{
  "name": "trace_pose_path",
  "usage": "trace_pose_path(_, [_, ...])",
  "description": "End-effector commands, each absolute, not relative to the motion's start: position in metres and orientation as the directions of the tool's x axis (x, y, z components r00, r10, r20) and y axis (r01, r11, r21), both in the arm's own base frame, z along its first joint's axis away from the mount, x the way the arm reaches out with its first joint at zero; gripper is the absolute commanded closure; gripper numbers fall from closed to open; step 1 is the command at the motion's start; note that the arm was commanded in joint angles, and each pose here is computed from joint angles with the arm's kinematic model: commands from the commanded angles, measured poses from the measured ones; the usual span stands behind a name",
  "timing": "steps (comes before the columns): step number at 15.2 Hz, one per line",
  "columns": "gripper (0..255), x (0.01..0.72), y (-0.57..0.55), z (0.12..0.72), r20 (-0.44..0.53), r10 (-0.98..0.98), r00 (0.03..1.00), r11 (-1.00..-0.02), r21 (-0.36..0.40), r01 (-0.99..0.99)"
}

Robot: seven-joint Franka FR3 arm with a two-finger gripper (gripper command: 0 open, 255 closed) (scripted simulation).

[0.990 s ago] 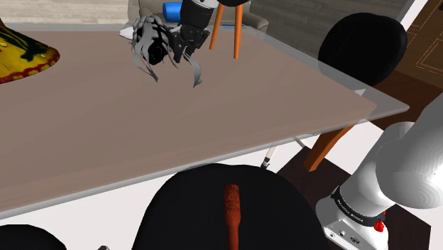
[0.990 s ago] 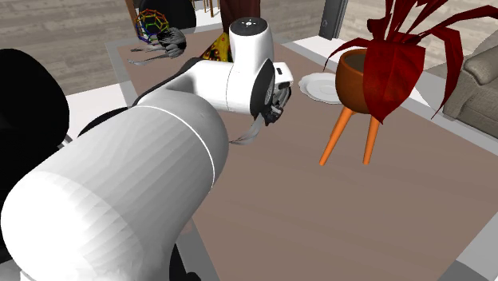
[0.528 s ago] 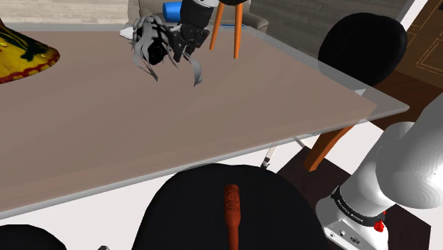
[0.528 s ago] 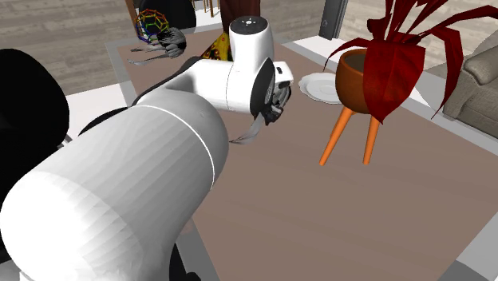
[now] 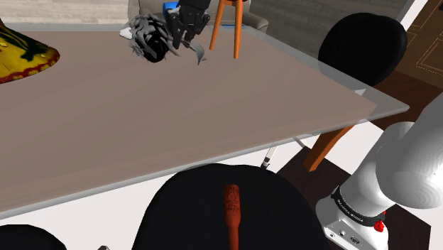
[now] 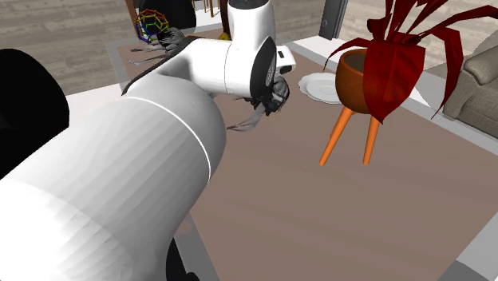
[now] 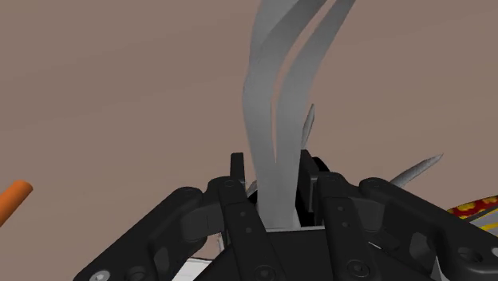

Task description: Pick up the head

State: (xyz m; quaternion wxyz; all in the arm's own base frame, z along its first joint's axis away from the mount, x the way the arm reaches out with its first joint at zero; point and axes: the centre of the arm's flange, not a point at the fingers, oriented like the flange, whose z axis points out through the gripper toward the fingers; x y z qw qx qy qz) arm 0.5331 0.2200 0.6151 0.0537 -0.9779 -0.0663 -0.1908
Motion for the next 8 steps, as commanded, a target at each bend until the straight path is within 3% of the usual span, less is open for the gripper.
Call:
trace_pose_path(1, [255,0.533,0.22,0.627,0.381,0.109,0.918,-0.985,-0.08,0.151])
trace_pose_path(8, [255,0.533,0.22,0.654,0.381,0.109,0.918,-0.985,-0.08,0.151])
